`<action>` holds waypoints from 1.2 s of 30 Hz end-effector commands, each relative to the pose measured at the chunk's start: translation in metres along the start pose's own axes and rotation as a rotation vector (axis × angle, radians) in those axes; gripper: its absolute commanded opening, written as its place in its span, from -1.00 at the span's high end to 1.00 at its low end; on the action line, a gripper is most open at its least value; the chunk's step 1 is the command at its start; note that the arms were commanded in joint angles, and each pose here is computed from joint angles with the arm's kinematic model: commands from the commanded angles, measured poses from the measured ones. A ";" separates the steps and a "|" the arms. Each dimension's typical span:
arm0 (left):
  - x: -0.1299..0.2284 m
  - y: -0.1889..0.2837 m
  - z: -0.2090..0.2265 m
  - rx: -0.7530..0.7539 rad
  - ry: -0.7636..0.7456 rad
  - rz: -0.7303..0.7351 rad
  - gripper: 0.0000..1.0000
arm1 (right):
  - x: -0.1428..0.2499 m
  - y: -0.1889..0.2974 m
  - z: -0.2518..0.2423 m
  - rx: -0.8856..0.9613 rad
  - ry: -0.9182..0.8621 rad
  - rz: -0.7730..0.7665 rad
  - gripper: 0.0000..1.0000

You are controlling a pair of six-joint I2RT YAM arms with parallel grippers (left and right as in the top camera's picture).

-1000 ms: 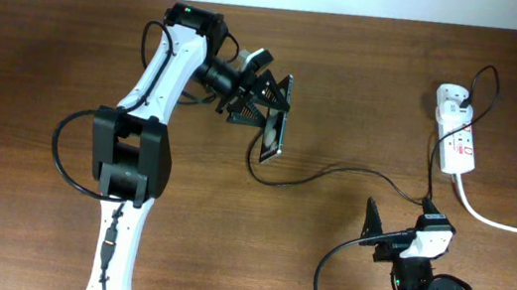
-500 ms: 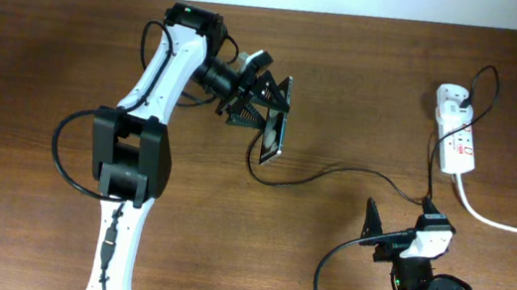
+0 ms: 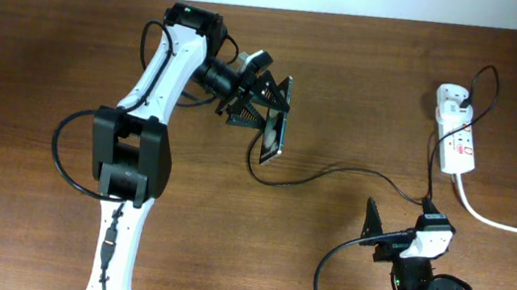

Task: Plug charger to phone and switch on socket
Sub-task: 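Rotate the left gripper to turn the phone's bottom edge rightward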

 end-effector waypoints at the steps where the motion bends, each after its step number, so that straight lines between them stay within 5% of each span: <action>1: -0.003 0.006 -0.010 0.046 0.046 -0.032 0.38 | 0.003 0.000 0.000 0.001 -0.005 0.007 -0.98; 17: -0.008 0.008 -0.024 0.203 0.245 -0.062 0.46 | 0.003 0.000 0.000 0.001 -0.005 0.007 -0.97; 29: -0.012 0.011 -0.033 0.316 0.252 -0.086 0.60 | 0.003 0.000 0.000 0.001 -0.005 0.007 -0.97; 36: -0.013 0.026 -0.028 0.349 0.440 -0.093 0.65 | 0.003 0.000 0.000 0.001 -0.005 0.007 -0.97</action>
Point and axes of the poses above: each gripper's point midway between its finger pads, its own y axis back along the fingers, its own z axis along the line the jaws close on, x = y × z, the point moved 8 cm from there along y, back along the fingers, and after that the axes turned 15 degrees about -y, right-handed, at the moved point
